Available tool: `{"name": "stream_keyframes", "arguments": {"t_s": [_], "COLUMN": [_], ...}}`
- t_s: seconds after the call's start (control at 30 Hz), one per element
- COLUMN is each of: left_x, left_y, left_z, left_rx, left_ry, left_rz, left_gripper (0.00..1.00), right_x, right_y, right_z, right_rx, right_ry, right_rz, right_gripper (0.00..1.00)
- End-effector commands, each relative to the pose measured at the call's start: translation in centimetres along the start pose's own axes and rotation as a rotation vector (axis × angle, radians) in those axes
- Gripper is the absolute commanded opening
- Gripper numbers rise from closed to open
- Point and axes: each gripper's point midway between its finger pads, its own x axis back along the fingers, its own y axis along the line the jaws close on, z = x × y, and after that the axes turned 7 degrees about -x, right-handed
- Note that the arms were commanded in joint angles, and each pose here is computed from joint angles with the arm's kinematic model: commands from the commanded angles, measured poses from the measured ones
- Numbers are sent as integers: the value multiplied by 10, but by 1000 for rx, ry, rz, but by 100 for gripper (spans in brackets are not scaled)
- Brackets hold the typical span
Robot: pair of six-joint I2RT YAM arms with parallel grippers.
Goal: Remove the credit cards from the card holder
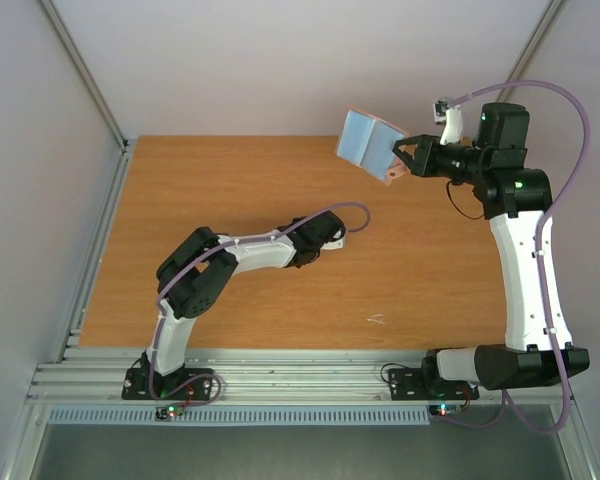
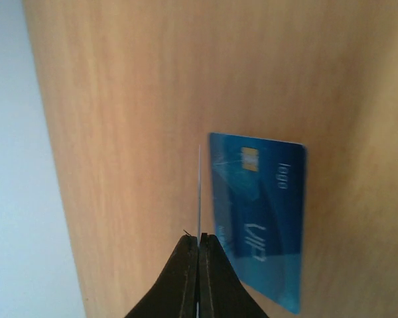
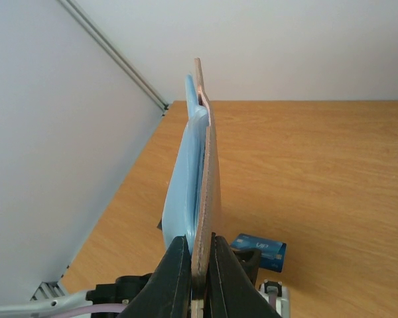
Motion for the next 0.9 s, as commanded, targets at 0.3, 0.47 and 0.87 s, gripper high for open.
{"name": "stream_keyframes", "arguments": {"t_s": [0.3,0.47,0.87], "left_x": [-16,-12,83], "left_y": [-20,-28,8], "left_z": [-12,-12,-3], "left_rx": [-46,-66,69], "left_ry": [-66,-73,-190], "left_rz": [-7,43,190], "left_gripper": [0,0,62], "right_x": [16,21,22], "right_y": [16,21,27], "right_z": [7,8,9], "right_rx": [66,85,86], "right_ry": [-6,-14,-2], "right_rz": [-32,-38,-72], "right_gripper": [1,1,1]}}
